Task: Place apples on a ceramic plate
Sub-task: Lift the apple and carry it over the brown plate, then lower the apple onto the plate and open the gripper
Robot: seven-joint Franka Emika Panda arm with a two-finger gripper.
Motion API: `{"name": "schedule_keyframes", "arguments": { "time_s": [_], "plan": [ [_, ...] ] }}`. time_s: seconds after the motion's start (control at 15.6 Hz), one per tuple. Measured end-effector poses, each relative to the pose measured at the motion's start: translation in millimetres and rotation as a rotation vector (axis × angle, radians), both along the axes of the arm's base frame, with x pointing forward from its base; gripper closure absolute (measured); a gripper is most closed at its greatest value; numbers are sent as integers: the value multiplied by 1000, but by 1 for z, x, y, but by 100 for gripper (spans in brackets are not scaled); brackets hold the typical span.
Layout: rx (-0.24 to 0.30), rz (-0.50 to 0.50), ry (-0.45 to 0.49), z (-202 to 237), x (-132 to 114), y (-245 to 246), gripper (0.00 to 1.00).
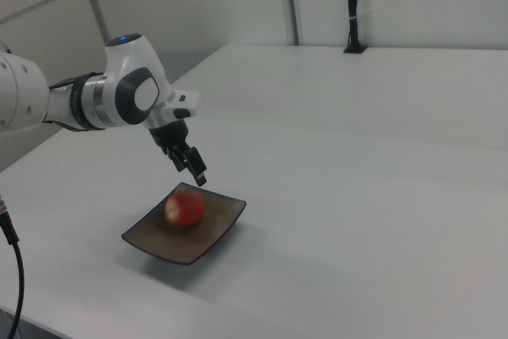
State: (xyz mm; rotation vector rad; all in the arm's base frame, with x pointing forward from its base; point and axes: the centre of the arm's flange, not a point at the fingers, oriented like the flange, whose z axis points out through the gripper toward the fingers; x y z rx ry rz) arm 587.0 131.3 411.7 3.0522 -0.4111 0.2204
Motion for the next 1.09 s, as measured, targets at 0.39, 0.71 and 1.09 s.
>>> {"name": "schedule_keyframes", "arguments": {
  "time_s": [0.39, 0.71, 1.09],
  "plan": [
    [0, 4, 3, -1, -1, 2, 0],
    [0, 4, -3, 3, -2, 2, 0],
    [-62, 26, 109, 33, -22, -4, 0]
  ]
}}
